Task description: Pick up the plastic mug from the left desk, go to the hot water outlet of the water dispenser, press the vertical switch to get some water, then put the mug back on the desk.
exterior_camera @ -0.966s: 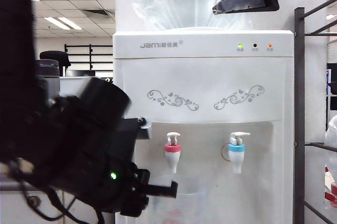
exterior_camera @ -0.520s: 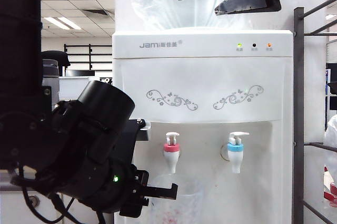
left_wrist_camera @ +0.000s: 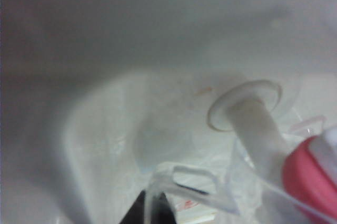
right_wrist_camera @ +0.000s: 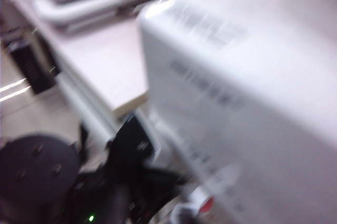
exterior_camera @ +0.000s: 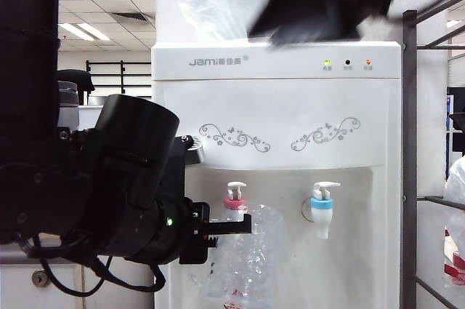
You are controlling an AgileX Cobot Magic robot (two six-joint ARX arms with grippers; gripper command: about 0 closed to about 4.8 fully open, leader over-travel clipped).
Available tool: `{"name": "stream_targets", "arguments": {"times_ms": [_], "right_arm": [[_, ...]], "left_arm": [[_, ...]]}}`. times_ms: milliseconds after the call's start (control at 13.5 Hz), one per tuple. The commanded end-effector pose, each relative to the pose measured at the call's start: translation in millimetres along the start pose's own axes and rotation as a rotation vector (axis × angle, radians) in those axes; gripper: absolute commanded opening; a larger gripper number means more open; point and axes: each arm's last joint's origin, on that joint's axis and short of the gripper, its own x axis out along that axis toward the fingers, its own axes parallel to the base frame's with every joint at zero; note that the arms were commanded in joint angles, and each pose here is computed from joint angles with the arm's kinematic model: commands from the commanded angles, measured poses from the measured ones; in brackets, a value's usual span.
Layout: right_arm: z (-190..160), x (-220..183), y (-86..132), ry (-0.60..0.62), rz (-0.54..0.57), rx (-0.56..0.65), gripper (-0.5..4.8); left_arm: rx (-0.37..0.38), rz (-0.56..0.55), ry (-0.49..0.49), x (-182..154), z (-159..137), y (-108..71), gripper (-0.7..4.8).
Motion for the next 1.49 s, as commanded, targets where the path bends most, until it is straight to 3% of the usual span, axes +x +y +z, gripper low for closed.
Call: {"name": "stream_targets", "arguments": {"times_ms": [74, 297, 520, 817, 1486], "right_arm": [[-4.9, 8.0, -0.5, 0.027, 0.021, 0.037, -0.05], [-14.7, 19.3, -3.6, 0.08, -0.01, 0.052, -0.05], [-30.8, 34.8, -6.1, 0.162, -0.019, 0.186, -0.05], [-45.0, 52.7, -9.7, 0.191, -0.047, 0.211, -0.05], [-59.4, 84.5, -16.7, 0.218, -0.097, 0.233, -0.05]], "left_arm": [[-0.128, 0.167, -0.227, 3.8, 29.9, 6.8, -0.05], [-0.093, 0.173, -0.167, 4.6, 23.4, 7.0, -0.05], [-0.026, 0.186, -0.06, 5.5, 12.1, 8.9, -0.05], [0.065, 0.19, 0.096, 4.6, -3.7, 12.1, -0.05], [0.075, 0.201, 0.108, 4.1, -5.2, 13.0, -0.05]]}}
